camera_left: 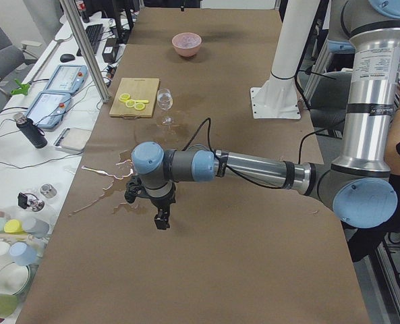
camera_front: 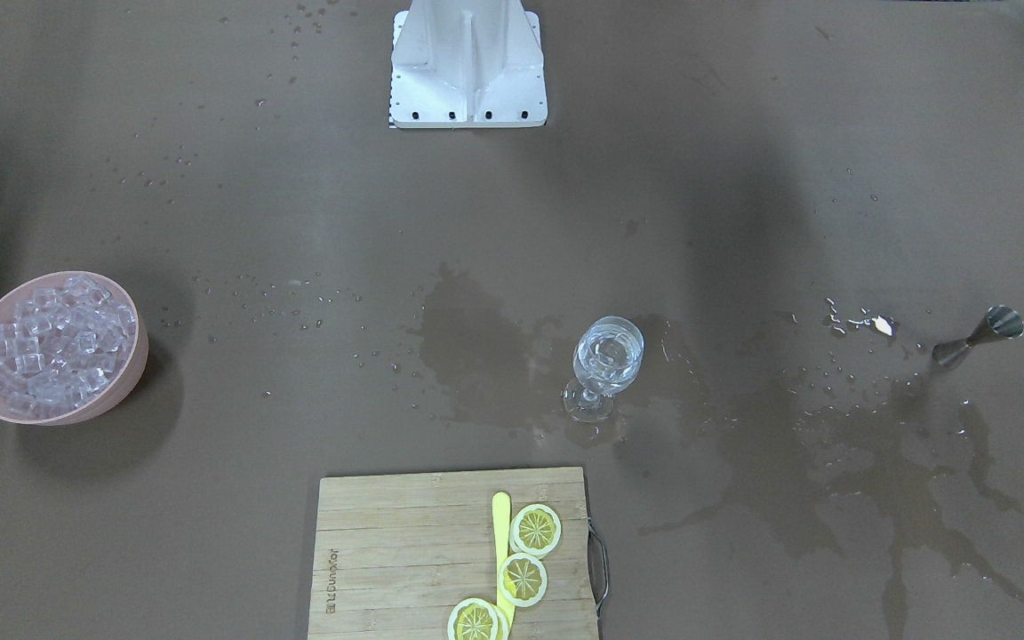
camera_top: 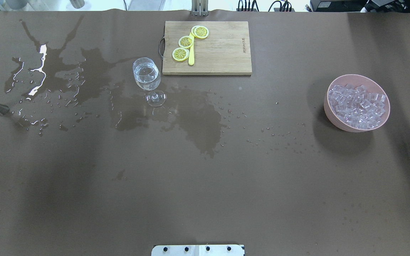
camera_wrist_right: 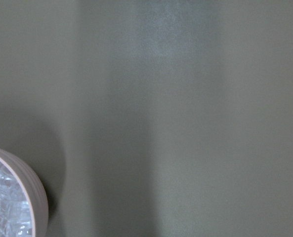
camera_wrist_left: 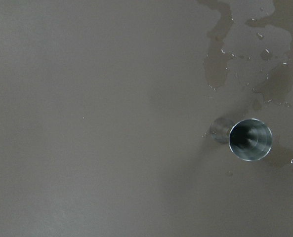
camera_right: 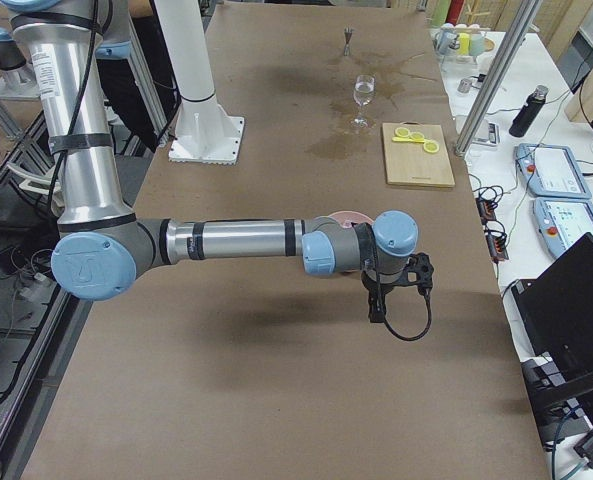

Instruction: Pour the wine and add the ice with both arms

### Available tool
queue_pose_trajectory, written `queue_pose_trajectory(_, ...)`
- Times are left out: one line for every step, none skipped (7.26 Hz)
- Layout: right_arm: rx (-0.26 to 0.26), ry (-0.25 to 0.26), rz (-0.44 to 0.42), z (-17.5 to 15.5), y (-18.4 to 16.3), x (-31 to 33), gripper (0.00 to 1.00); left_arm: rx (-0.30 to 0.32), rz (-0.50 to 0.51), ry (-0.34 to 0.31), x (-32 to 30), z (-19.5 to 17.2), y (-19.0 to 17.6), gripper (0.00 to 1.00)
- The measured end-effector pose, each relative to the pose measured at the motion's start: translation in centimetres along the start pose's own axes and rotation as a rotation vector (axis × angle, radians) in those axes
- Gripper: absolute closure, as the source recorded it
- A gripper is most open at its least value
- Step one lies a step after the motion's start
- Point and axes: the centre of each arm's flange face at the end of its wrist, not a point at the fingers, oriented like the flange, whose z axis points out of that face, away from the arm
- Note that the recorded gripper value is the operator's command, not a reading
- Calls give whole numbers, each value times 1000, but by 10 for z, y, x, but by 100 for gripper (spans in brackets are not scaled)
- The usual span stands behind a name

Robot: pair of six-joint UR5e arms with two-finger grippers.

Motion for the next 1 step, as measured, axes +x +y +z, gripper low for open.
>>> queue_pose_trajectory(-5, -3, 0, 1, 0, 0, 0, -2, 0, 11, -4, 1, 1, 3)
